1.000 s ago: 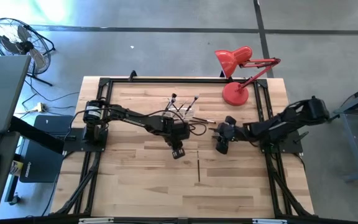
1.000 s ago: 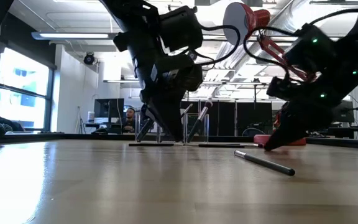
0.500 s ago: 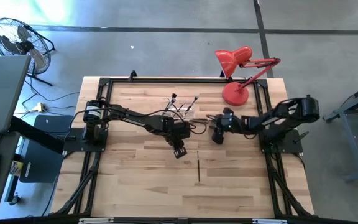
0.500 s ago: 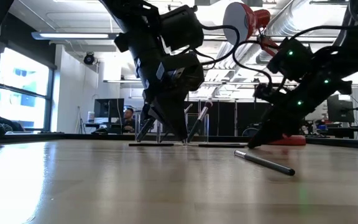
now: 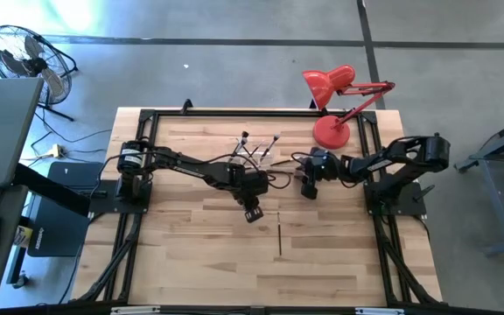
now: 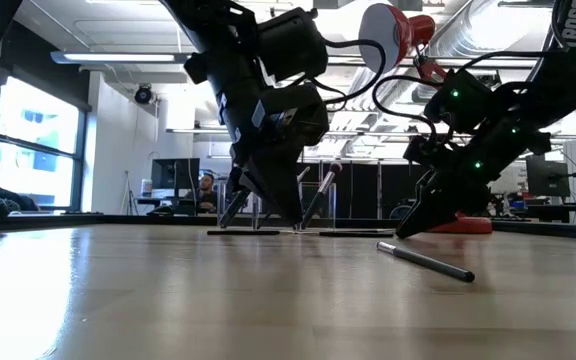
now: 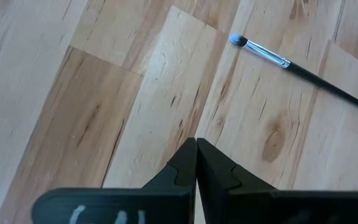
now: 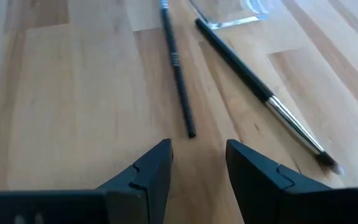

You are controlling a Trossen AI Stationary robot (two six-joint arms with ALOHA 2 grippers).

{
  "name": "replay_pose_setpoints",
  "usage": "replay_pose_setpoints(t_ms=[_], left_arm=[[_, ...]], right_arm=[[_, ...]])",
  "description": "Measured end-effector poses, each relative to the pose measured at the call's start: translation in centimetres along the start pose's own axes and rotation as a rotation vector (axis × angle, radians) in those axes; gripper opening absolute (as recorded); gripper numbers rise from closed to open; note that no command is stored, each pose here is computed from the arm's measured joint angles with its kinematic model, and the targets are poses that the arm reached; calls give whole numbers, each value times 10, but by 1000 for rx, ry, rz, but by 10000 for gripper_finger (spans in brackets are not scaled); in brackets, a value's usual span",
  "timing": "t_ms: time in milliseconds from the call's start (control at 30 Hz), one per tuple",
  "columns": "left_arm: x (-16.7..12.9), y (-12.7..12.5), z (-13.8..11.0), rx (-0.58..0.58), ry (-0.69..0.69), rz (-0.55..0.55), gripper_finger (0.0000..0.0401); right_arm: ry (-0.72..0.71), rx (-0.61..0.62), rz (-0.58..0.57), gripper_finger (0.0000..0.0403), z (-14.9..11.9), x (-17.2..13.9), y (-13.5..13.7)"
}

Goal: Put items in baskets/containers
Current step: Put the black eyeshadow brush into the transparent organizer

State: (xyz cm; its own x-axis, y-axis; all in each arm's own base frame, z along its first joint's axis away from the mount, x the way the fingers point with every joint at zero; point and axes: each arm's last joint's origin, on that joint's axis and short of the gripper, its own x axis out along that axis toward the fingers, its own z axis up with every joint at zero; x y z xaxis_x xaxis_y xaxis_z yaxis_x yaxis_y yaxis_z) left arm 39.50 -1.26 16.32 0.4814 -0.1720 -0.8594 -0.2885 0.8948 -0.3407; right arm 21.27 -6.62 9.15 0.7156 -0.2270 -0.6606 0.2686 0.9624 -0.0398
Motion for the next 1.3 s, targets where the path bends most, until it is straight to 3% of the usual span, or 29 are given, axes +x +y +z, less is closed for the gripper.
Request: replay_pose_setpoints(t_ms=[167, 533, 700, 933, 1100, 1300], left_arm=[[0, 0, 0, 0, -2, -1, 1], [0, 0, 0, -8, -1, -11, 1], [0, -1, 0, -25, 9, -31, 1], [0, -1, 0, -27, 17, -35, 1], [0, -1, -1, -28, 20, -36, 1], [0, -1, -2, -28, 32, -45, 1]], right_arm=[[-11, -34, 59, 145, 0, 1, 2], [-27, 22, -6, 124, -6, 22, 10], [-25, 16, 79, 99, -3, 25, 16], [-9, 125, 191, 74, -3, 24, 26], [24, 224, 182, 80, -5, 24, 27], [45, 178, 109, 107, -8, 24, 26]])
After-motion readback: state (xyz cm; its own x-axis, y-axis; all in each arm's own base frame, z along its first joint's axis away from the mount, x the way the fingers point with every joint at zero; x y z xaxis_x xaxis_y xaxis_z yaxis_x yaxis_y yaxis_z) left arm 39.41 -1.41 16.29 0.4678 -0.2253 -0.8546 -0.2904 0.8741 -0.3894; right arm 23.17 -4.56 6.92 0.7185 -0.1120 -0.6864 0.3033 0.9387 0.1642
